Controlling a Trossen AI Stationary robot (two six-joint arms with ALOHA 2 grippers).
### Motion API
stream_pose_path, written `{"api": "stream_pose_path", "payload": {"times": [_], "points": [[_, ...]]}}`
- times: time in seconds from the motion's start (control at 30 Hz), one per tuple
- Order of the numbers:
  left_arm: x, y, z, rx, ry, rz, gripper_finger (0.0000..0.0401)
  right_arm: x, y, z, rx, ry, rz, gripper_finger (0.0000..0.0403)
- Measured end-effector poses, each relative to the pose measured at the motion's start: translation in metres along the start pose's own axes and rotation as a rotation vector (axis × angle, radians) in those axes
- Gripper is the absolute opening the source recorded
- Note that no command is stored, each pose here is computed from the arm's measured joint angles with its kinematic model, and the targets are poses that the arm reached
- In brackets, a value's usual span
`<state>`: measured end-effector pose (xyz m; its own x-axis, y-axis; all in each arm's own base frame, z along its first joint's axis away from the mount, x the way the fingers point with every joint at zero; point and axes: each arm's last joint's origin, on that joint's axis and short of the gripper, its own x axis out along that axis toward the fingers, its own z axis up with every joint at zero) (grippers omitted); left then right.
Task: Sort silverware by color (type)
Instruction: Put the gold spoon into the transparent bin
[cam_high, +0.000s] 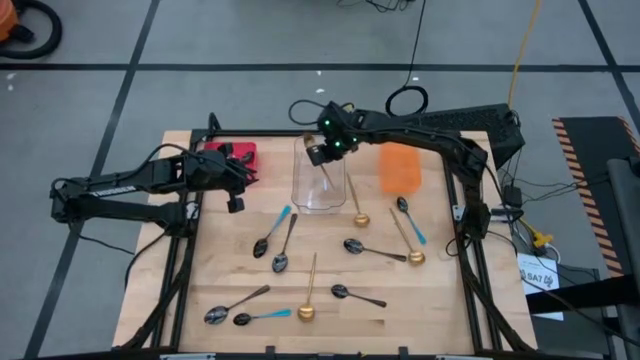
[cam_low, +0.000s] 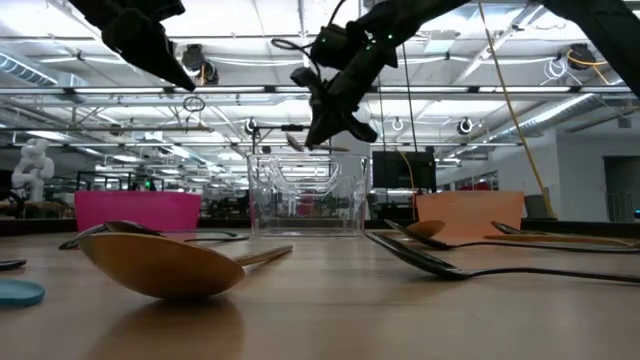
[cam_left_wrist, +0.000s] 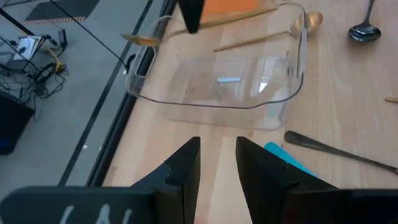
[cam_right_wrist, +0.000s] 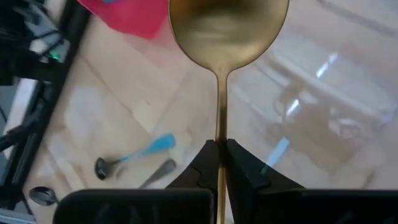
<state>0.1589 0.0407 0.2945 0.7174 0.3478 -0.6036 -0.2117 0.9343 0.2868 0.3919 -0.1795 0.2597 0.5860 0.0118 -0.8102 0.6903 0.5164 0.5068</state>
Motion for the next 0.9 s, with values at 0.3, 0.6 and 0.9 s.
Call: {"api": "stream_pose_path", "payload": {"times": [0.3, 0.6, 0.9], "points": [[0.0, -0.001, -0.001, 0.001, 0.012, -0.006, 0.0111, 0.015, -0.007, -0.002, 0.072, 0.047, -0.04, 0.0007], [-0.001, -0.003, -0.001, 0.01, 0.008, -0.018, 0.0111, 0.031, -0.005, -0.006, 0.098, 0.057, -0.038, 0.0008], [-0.001, -0.006, 0.0, 0.022, 0.003, -0.033, 0.0111, 0.045, -0.002, -0.01, 0.098, 0.064, -0.043, 0.0008]]}}
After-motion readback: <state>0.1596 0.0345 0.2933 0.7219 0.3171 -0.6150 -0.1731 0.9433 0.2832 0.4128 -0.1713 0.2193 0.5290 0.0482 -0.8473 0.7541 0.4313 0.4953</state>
